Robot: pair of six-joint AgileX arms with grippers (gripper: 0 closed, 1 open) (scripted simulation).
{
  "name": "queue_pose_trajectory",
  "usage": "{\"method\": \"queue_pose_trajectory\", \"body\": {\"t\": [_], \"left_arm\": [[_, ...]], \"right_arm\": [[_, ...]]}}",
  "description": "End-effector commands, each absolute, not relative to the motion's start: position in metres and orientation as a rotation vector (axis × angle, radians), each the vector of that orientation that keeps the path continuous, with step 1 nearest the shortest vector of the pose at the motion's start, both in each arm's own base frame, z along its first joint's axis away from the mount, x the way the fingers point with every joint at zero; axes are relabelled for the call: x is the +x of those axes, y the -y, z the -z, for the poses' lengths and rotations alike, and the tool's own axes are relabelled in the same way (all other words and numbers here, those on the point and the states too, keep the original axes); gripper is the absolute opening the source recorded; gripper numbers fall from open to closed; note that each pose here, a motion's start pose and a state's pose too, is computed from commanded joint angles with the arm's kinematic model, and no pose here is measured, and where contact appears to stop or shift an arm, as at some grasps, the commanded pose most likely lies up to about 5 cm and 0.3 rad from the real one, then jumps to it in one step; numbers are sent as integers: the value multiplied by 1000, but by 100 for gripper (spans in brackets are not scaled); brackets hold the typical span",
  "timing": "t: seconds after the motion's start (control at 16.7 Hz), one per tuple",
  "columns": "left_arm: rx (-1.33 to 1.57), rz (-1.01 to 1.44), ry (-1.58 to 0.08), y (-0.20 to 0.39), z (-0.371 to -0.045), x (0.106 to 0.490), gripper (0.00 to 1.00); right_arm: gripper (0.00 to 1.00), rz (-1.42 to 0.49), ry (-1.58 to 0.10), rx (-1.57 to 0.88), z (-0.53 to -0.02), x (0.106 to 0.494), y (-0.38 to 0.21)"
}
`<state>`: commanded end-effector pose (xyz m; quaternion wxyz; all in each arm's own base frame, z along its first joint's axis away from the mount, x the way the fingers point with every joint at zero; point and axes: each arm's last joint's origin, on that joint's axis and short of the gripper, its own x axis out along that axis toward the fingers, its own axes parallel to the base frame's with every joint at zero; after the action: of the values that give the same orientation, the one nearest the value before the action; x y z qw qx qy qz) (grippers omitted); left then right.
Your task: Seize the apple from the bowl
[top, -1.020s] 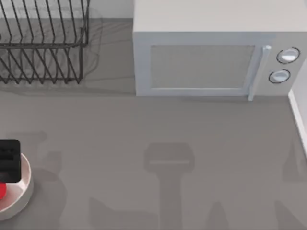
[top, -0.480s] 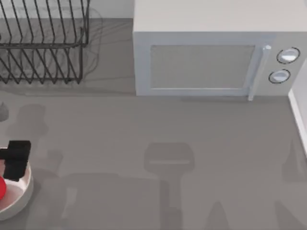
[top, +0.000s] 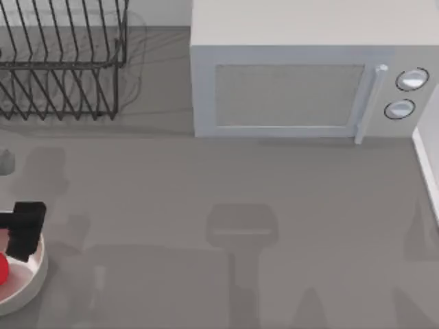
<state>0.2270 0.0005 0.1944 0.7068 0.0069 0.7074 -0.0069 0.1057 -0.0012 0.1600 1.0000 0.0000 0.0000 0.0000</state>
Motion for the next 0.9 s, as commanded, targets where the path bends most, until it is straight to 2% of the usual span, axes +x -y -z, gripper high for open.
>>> {"method": "queue_pose_trajectory", "body": {"t": [0.48, 0.78, 0.9], "left_arm": [[16, 15, -1559, 0, -125, 229, 100], [16, 16, -1571, 0, -117, 228, 100], [16, 16, -1571, 0, -117, 228, 85]], "right_arm": [[100, 0, 0, 0, -160, 106, 1], [100, 0, 0, 0, -160, 106, 1], [100, 0, 0, 0, -160, 106, 1]]}}
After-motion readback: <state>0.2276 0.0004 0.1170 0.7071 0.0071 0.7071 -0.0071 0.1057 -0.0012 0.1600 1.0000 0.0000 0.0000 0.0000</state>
